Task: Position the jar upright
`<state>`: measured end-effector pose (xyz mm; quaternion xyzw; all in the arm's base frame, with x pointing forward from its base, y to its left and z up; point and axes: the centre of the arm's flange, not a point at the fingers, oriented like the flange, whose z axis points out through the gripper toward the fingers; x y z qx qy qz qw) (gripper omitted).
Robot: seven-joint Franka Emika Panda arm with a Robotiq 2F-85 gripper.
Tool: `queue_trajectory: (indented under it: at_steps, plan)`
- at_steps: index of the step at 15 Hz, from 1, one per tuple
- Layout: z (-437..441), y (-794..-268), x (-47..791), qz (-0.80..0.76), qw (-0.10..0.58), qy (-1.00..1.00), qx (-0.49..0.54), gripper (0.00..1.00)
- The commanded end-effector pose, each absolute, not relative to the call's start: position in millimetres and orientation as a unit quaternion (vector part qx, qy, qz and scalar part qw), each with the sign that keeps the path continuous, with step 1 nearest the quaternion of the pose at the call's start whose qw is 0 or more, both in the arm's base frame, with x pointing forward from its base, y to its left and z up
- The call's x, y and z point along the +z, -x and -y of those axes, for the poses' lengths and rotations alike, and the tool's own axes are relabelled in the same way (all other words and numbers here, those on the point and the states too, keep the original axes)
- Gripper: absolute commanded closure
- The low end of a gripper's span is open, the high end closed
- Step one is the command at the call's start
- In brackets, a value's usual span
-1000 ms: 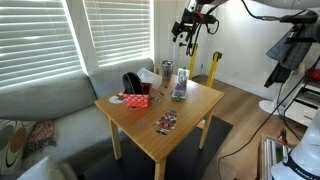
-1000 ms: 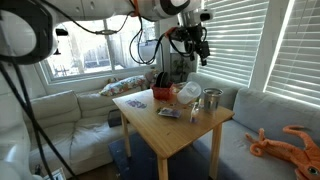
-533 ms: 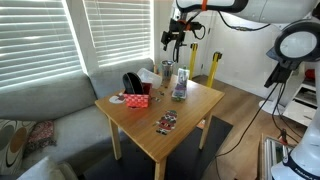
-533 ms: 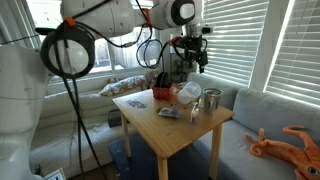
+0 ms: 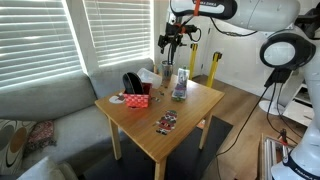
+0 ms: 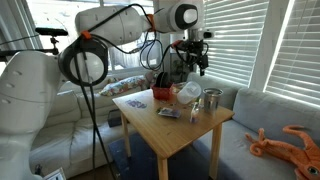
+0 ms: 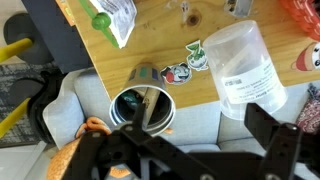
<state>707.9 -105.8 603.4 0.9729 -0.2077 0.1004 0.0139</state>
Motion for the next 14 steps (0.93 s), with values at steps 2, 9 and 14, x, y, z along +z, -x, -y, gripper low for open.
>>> queue_trajectory:
  at_steps: [2, 9, 14]
  plan:
    - [88, -777, 596, 0.279, -0.054, -0.952, 0.115, 0.0]
    - [82, -839, 573, 0.372, -0.061, -0.915, 0.145, 0.0]
    - [78, -852, 539, 0.357, -0.054, -0.923, 0.129, 0.0]
